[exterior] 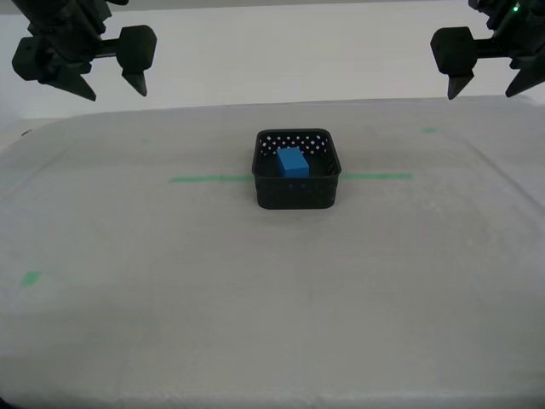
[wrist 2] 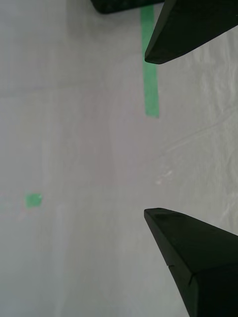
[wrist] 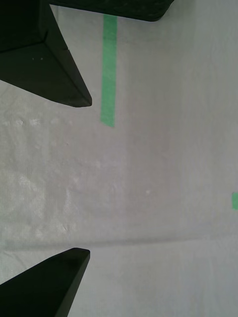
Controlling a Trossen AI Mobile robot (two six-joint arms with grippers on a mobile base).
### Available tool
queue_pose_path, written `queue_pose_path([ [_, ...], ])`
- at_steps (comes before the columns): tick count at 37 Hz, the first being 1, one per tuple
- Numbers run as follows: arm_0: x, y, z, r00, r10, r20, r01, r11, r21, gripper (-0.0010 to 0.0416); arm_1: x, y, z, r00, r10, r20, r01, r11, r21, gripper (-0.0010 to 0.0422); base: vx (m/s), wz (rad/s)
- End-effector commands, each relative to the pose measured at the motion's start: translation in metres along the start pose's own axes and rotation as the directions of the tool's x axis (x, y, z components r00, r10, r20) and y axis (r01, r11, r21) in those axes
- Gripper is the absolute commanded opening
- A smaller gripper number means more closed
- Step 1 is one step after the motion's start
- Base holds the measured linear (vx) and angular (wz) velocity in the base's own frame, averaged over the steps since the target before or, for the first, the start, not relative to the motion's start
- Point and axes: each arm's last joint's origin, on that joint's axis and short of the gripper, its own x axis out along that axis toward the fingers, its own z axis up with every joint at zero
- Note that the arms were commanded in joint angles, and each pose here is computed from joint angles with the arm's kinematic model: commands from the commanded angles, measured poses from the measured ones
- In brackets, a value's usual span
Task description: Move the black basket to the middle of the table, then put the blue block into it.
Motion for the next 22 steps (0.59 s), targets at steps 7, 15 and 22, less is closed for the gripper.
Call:
queue_pose_path([
  [7,-0.0001,0.0004,0.0002,1.000,0.000,0.002,0.000,1.000,-0.001,0.0399,-0.0003,0.0005,0.0005,0.994,0.106,0.014,-0.106,0.994,0.006,0.0401,0.000,0.000],
  [15,-0.0001,0.0004,0.0003,1.000,0.000,0.002,0.000,1.000,-0.001,0.0399,-0.0004,0.0005,0.0011,0.994,0.110,0.020,-0.110,0.994,0.001,0.0400,0.000,0.000],
  [22,-0.0001,0.0004,0.0003,1.000,0.000,0.002,0.000,1.000,-0.001,0.0398,-0.0003,0.0001,0.0005,0.996,0.092,0.012,-0.092,0.996,-0.003,0.0400,0.000,0.000],
])
